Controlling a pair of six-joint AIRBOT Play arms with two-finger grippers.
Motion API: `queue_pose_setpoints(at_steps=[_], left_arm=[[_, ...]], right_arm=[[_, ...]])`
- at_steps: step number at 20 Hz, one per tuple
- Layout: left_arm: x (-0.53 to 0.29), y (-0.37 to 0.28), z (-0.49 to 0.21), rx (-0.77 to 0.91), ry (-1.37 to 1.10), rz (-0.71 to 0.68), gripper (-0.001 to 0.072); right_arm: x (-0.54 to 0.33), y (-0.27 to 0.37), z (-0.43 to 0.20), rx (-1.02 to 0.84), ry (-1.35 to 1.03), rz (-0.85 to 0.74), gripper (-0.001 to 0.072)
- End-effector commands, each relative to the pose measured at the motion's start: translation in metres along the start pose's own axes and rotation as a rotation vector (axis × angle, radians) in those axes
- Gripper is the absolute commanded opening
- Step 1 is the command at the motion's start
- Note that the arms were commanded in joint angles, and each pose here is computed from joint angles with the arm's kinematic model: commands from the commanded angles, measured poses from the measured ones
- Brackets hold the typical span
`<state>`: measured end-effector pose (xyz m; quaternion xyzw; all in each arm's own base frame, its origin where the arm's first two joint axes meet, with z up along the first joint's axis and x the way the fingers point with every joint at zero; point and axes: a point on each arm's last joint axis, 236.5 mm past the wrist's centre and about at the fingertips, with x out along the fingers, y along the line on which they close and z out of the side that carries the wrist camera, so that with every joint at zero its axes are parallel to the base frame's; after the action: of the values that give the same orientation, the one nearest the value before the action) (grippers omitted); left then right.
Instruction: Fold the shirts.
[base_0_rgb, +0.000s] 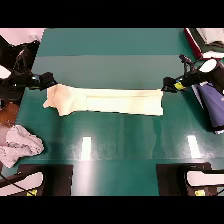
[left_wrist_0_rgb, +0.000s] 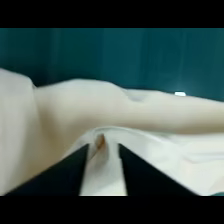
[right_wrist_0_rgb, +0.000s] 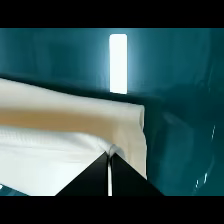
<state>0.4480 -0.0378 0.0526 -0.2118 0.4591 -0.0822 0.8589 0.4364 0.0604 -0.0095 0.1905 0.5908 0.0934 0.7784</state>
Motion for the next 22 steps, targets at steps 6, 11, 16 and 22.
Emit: queue_pose_setpoints(at_steps=[6, 11, 16, 22], left_arm=[[-0.003, -0.017, 0.019, -0.007, 0.016, -0.044, 0.0542], [-0.007, -0.019, -0.029, 0.092, 0.214, -0.070, 0.0026], [-0.003, -0.042, -0.048, 0.151, 0.273, -0.092, 0.0026], [0.027, -0.117, -0.071, 0.321, 0.251, -0.146, 0.0026]], right_arm=[[-0.023, -0.007, 0.025, -0.022, 0.027, 0.038, 0.0616], [-0.008, -0.048, -0.044, 0.036, 0.251, 0.055, 0.0616], [0.021, -0.055, -0.068, 0.135, 0.233, 0.187, 0.0616], [0.042, -0.030, -0.066, 0.182, 0.160, 0.307, 0.0593]])
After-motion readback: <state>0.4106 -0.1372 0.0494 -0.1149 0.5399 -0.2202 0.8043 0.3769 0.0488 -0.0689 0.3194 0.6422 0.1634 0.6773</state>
